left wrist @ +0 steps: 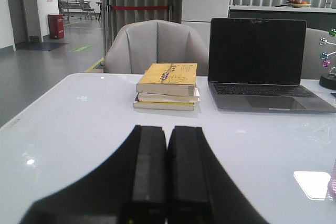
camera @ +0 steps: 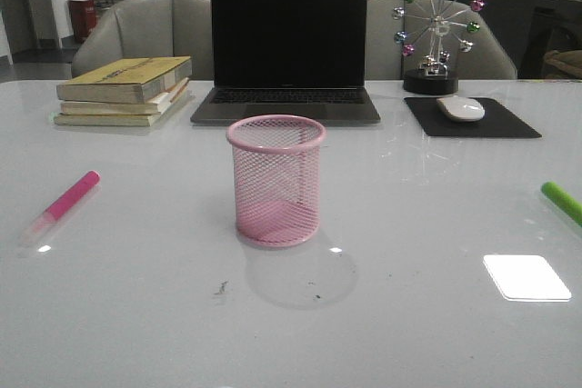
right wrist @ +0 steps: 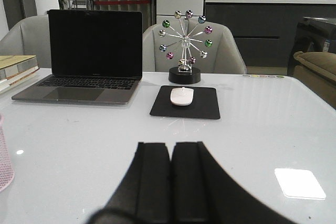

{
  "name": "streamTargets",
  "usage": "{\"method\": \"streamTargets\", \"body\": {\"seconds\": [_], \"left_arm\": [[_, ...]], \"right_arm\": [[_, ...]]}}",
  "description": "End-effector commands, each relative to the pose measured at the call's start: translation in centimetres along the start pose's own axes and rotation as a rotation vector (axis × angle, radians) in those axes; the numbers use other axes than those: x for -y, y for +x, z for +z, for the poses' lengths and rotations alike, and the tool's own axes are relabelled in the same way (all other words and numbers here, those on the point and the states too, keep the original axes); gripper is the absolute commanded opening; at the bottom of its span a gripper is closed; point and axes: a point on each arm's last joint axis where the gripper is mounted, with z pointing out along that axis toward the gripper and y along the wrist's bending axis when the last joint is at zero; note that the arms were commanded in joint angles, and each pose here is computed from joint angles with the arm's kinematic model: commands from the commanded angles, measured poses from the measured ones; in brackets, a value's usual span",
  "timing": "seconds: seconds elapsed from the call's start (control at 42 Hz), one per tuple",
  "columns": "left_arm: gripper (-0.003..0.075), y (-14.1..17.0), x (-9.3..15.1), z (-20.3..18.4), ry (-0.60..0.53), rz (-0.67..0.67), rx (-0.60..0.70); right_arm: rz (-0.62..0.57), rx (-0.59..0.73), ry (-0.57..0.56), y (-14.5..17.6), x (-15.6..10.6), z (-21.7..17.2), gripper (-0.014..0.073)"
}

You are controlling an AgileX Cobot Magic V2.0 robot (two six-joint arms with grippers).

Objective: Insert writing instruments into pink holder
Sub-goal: 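Move the right gripper down over the green highlighter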

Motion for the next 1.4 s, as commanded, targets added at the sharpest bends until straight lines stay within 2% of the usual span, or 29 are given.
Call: {"method": "streamTargets", "body": {"seconds": [0.0, 0.571, 0.738, 0.881, 1.024, 1.167, 1.31, 1.381], "left_arm": [[0.0091, -0.9, 0.0, -0.2, 0.001, -0.009, 0.108], [0.0091, -0.9, 0.0, -0.2, 0.001, -0.009, 0.108], [0.0091, -2.1, -0.1, -0.4, -0.003, -0.033, 0.186], [0.0091, -5.8, 0.2, -1.2, 0.010, -0.033, 0.251], [0.0091, -11.5, 0.5, -3.0, 0.028, -0.031, 0.341], [0.0091, -17.1, 0.9, -4.1, 0.045, -0.027, 0.360], [0.0091, -20.5, 1.3, -3.3, 0.062, -0.019, 0.242], [0.0091, -20.9, 1.4, -2.4, 0.071, -0.015, 0.126]], "right_arm": [[-0.018, 0.116, 0.004, -1.1, 0.0, -0.2, 0.0057], [-0.018, 0.116, 0.004, -1.1, 0.0, -0.2, 0.0057], [-0.008, 0.146, 0.002, -1.9, 0.0, -0.3, 0.0057], [-0.003, 0.215, -0.004, -5.4, -0.2, -1.0, 0.0057], [-0.004, 0.254, -0.012, -10.0, -0.5, -2.2, 0.0057], [-0.005, 0.239, -0.018, -14.4, -0.8, -2.6, 0.0057], [-0.007, 0.158, -0.020, -17.4, -1.0, -1.7, 0.0057], [-0.007, 0.085, -0.019, -18.1, -1.1, -0.8, 0.0057]]}}
